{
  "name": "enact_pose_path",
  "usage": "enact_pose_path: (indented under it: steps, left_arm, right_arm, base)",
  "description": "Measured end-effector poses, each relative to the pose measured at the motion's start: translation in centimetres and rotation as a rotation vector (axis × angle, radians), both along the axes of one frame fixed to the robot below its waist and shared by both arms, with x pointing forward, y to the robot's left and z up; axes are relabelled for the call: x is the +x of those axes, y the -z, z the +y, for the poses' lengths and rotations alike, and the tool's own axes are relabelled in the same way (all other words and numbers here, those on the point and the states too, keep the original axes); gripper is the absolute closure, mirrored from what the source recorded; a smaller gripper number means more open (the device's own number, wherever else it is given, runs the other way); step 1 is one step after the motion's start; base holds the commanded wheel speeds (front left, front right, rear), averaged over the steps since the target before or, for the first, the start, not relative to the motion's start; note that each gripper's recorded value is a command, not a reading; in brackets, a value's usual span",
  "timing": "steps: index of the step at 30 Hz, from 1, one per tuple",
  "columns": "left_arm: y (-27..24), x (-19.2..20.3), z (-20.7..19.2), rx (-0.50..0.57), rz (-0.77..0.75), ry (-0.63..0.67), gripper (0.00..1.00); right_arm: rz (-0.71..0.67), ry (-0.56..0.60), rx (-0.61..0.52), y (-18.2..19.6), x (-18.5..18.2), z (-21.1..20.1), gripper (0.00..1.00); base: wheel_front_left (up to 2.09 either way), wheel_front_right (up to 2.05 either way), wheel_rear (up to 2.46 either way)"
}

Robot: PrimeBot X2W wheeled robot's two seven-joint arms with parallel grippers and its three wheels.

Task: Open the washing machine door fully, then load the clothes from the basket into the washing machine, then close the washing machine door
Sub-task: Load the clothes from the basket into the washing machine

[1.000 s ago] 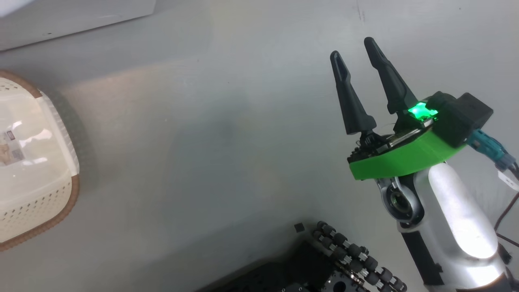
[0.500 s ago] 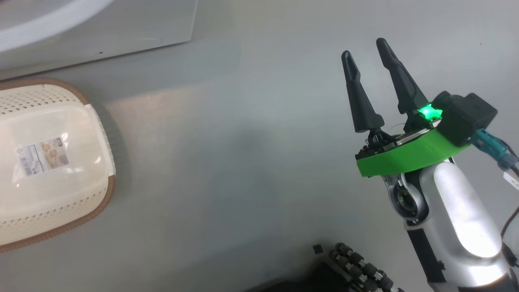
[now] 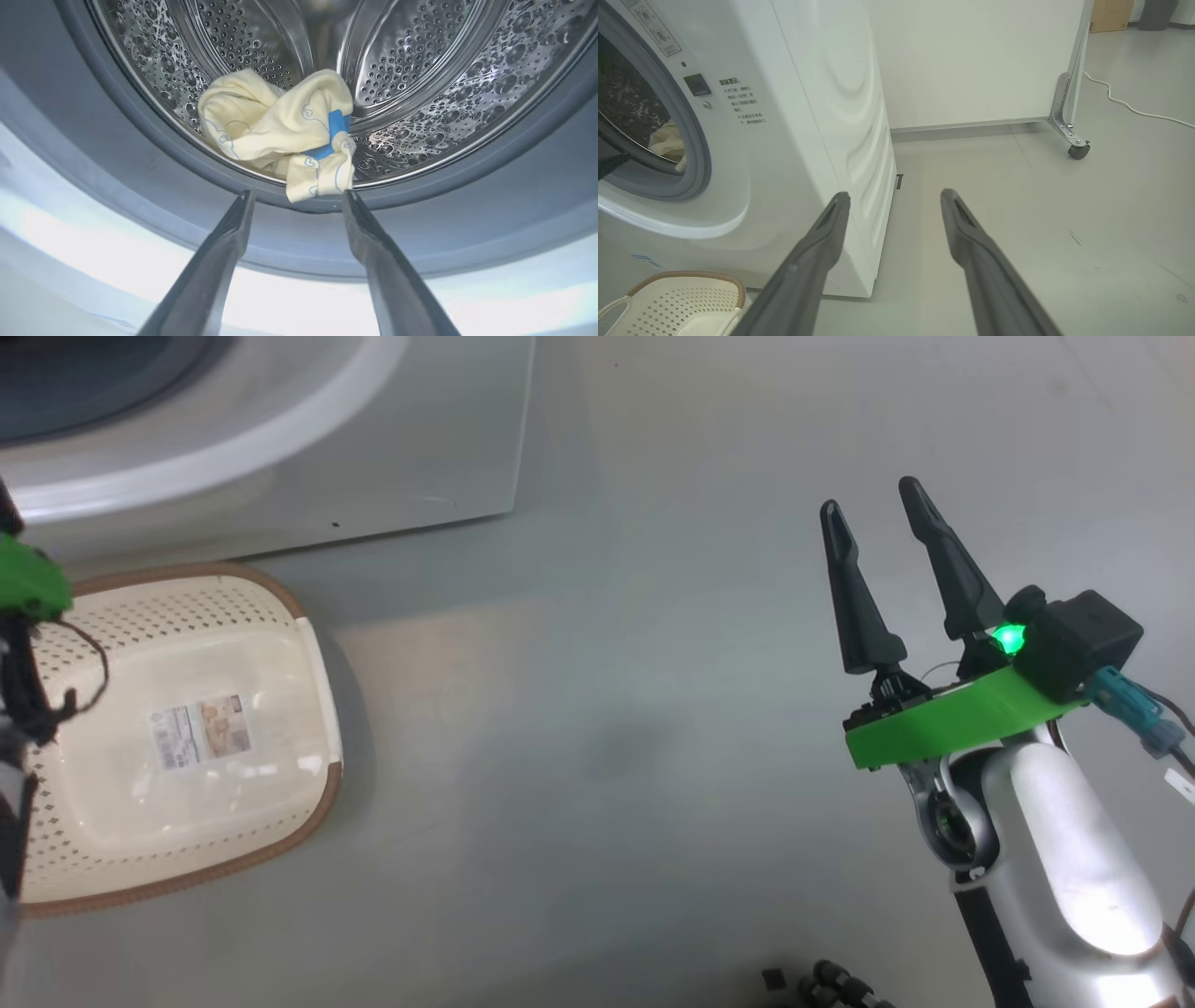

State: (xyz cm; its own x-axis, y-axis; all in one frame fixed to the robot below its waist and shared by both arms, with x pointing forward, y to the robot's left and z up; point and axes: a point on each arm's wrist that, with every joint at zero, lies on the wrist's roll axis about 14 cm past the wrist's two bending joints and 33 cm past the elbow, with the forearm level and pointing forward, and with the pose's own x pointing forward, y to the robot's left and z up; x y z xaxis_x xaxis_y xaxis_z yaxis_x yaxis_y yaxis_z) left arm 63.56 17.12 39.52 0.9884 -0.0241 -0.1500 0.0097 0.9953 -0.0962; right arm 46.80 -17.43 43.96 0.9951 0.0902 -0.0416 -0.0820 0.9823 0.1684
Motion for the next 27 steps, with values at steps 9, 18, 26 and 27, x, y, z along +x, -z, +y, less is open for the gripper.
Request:
enact_pose_path:
  steps: [9, 18, 26, 27]
  left_arm:
    - [-2.6, -7.5, 0.3, -0.010, -0.048, -0.034, 0.00]
    - [-5.5, -15.2, -0.3, -0.005, -0.091, -0.011, 0.00]
    - [-6.7, -19.9, -0.7, 0.001, -0.094, -0.005, 0.00]
    - [-6.7, -20.5, -0.7, 0.001, -0.091, -0.008, 0.00]
  right_arm:
    - [-0.015, -0.018, -0.008, -1.2, -1.5, 0.9, 0.00]
    - [-0.035, -0.053, -0.007, -2.7, -3.5, 2.4, 0.00]
    - [-0.043, -0.086, -0.012, -4.0, -5.3, 3.5, 0.00]
    - [-0.043, -0.089, -0.014, -4.1, -5.6, 3.6, 0.00]
  base:
    - [0.00, 0.00, 0.00]
    - [0.00, 0.00, 0.00]
    - [0.00, 0.00, 0.00]
    - [0.00, 0.00, 0.00]
